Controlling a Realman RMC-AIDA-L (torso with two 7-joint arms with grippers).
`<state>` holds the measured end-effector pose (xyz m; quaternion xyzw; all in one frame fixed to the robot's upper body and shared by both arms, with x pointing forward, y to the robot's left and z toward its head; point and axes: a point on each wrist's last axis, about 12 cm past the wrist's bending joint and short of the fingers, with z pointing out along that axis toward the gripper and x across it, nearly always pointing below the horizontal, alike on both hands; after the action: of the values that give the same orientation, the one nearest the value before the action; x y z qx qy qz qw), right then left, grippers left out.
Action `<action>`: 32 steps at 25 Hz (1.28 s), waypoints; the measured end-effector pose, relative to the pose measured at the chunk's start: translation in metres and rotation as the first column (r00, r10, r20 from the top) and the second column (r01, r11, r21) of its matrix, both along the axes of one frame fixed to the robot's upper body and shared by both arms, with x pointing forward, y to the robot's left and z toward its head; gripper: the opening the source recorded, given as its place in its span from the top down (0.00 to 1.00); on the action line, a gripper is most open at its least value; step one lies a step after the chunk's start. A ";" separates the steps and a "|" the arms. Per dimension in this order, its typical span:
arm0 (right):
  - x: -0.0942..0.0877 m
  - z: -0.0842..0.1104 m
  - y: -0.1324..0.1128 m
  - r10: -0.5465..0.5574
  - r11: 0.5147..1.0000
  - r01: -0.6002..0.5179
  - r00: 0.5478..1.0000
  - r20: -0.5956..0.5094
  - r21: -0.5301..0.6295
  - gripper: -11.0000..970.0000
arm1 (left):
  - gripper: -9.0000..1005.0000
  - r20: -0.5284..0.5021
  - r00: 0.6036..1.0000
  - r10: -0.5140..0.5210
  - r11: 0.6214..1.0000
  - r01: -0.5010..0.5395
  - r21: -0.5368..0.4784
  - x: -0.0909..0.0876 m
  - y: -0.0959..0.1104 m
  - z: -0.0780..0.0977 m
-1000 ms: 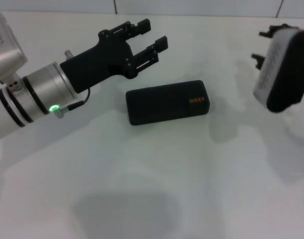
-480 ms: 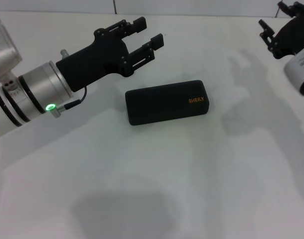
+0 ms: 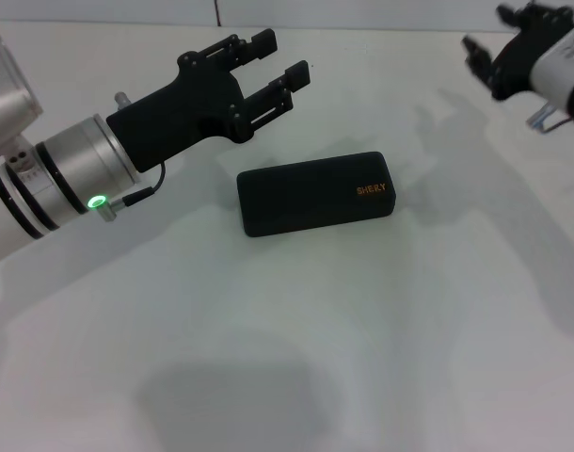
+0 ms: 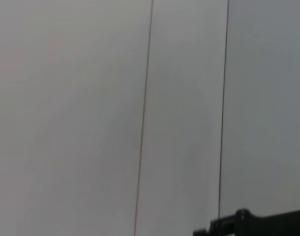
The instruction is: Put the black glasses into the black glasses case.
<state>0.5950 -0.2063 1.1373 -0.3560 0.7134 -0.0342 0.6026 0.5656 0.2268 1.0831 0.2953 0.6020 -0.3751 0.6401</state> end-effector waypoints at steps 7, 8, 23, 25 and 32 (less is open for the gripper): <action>0.000 -0.006 -0.006 0.025 0.957 -0.086 0.976 -0.216 -0.279 0.52 | 0.40 -0.006 1.000 -0.013 1.000 0.013 0.002 0.000 -0.005 -0.001; 0.000 -0.006 -0.008 0.004 0.950 -0.074 0.974 -0.227 -0.303 0.52 | 0.40 -0.007 1.000 -0.016 1.000 0.016 0.001 0.000 -0.007 -0.001; -0.034 -0.024 -0.018 0.056 0.987 0.001 0.935 0.349 -0.160 0.53 | 0.40 -0.029 0.999 -0.042 0.999 0.042 0.006 0.001 -0.009 0.000; -0.037 -0.018 -0.018 0.054 0.998 -0.040 0.915 0.400 -0.043 0.53 | 0.40 -0.030 0.999 -0.043 0.999 0.043 0.004 0.001 -0.009 0.000; -0.039 -0.018 -0.016 0.248 0.923 -0.319 0.921 0.300 0.214 0.52 | 0.40 -0.026 0.998 -0.051 0.999 0.051 0.001 0.002 -0.012 0.001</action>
<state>0.5559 -0.2227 1.1193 -0.3666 0.5642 0.0998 0.7330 0.5678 0.2150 1.0846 0.3061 0.6030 -0.3944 0.6222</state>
